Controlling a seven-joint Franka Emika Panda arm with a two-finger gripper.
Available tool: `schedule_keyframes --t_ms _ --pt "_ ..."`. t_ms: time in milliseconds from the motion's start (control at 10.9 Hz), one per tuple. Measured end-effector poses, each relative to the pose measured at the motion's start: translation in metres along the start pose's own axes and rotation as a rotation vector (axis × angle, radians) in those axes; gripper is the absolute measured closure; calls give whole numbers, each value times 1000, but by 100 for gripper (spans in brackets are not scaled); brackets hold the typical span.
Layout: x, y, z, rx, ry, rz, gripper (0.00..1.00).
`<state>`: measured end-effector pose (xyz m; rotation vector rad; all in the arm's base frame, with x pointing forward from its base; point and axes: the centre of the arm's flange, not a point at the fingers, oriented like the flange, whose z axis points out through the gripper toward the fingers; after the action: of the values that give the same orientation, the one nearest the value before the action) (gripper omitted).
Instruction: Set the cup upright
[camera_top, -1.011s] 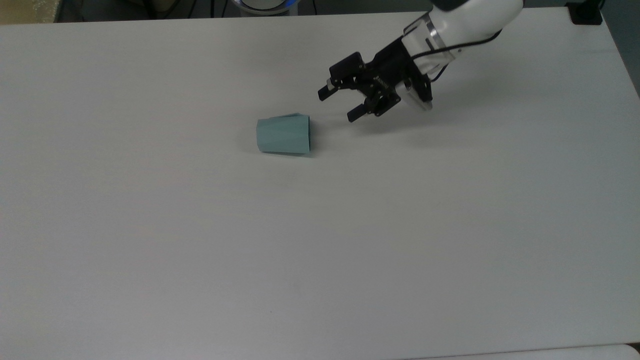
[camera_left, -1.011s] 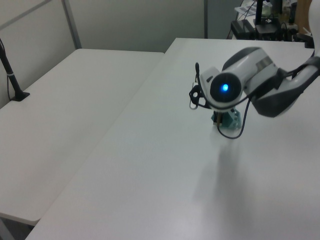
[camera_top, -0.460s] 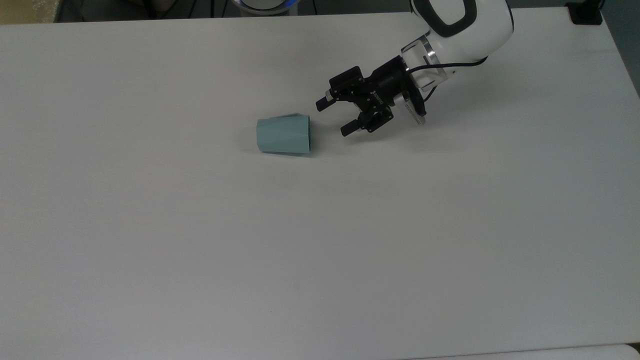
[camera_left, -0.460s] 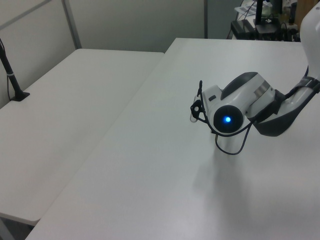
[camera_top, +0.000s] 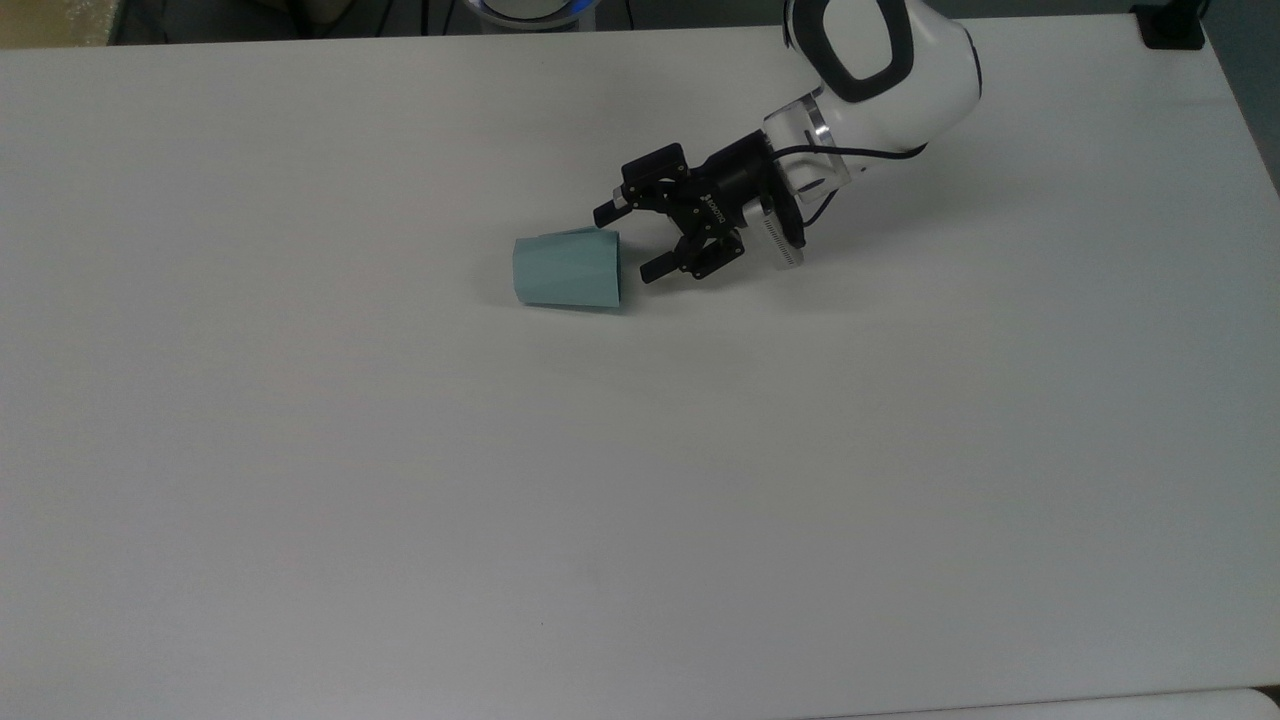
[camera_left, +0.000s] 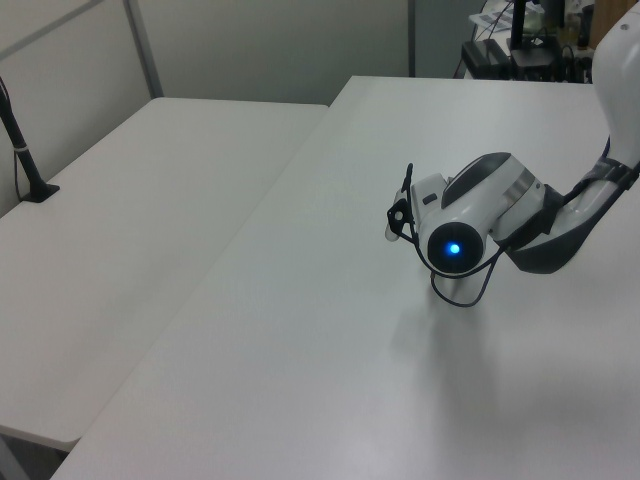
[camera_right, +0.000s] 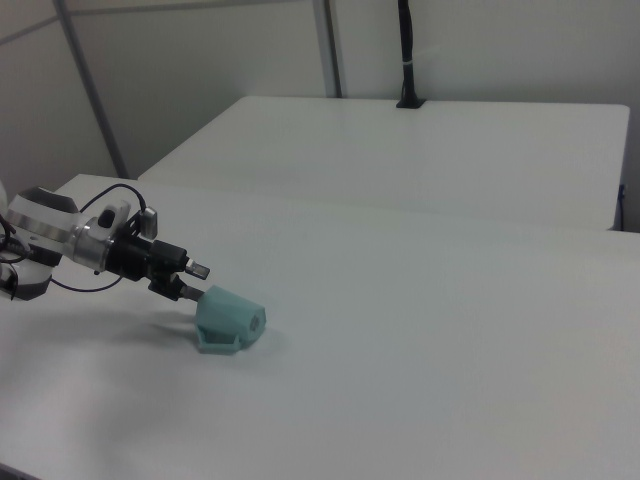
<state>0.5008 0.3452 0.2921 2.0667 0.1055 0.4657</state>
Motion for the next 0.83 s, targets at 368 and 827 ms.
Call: schedule_keyframes --t_ms 368,827 --pt "3 4 22 -16 -32 6 4" --pt "0 3 36 -28 -52 -2 17"
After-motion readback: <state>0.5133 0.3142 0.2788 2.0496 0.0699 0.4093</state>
